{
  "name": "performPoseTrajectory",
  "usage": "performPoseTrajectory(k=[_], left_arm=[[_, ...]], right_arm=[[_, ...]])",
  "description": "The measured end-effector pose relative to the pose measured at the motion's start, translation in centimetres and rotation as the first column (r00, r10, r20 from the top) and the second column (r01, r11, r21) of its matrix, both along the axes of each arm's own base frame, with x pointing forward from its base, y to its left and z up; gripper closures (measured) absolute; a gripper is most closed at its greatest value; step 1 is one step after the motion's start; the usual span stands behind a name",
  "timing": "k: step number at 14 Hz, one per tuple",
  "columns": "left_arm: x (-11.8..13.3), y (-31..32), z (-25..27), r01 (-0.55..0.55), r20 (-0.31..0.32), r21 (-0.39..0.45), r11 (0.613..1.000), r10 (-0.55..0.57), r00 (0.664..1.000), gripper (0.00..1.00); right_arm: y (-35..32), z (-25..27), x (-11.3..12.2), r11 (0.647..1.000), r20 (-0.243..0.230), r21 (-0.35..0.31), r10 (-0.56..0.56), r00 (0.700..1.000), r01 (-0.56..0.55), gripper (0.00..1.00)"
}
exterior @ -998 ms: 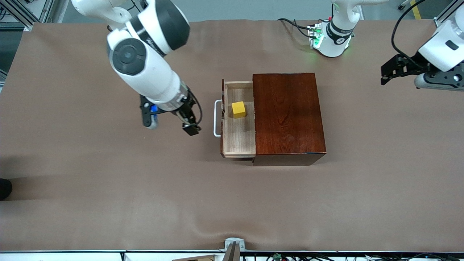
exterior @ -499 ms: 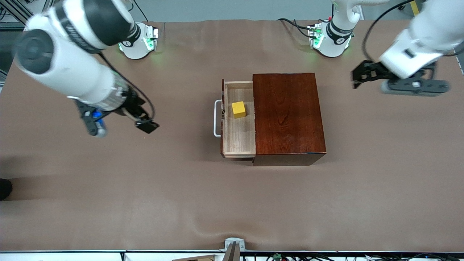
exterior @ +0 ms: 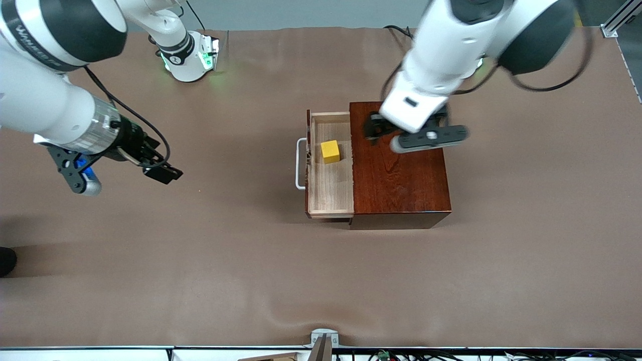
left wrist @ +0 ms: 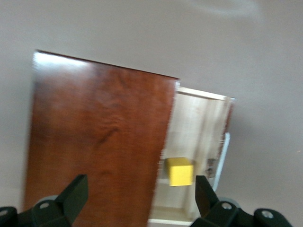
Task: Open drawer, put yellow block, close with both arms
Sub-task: 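Withdraw the right gripper while the left gripper moves toward the drawer front, then push the drawer front into the box with the left gripper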
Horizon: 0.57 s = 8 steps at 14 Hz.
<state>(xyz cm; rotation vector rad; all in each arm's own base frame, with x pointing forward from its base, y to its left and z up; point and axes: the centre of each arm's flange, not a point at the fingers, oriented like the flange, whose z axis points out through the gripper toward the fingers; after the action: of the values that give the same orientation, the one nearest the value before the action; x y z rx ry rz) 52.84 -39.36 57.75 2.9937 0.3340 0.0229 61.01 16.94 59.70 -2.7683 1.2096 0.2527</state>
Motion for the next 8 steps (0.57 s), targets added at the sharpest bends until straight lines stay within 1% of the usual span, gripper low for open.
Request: performPoseTrajectory(k=[2, 4, 6, 8], left_arm=[[-1.2, -4.9, -2.3, -0.080, 0.006, -0.049, 0.996, 0.080, 0.997, 0.00], [-2.7, -9.6, -5.5, -0.150, -0.008, -0.086, 0.985, 0.150, 0.989, 0.00], [-3.8, -13.4, -8.9, -0.224, -0.023, -0.119, 0.967, 0.223, 0.975, 0.00], [-4.4, -16.4, -12.1, -0.292, -0.020, -0.139, 0.946, 0.293, 0.956, 0.00]], right_arm=[[-1.8, 0.2, 0.3, 0.998, 0.004, 0.006, 0.057, 0.998, -0.057, 0.00], [-4.2, 0.7, 0.4, 0.992, 0.006, 0.014, 0.122, 0.993, -0.122, 0.00], [-6.6, 1.3, 0.6, 0.982, 0.020, 0.022, 0.188, 0.982, -0.188, 0.00], [-8.6, 1.5, 0.7, 0.969, 0.026, 0.020, 0.244, 0.969, -0.245, 0.00]])
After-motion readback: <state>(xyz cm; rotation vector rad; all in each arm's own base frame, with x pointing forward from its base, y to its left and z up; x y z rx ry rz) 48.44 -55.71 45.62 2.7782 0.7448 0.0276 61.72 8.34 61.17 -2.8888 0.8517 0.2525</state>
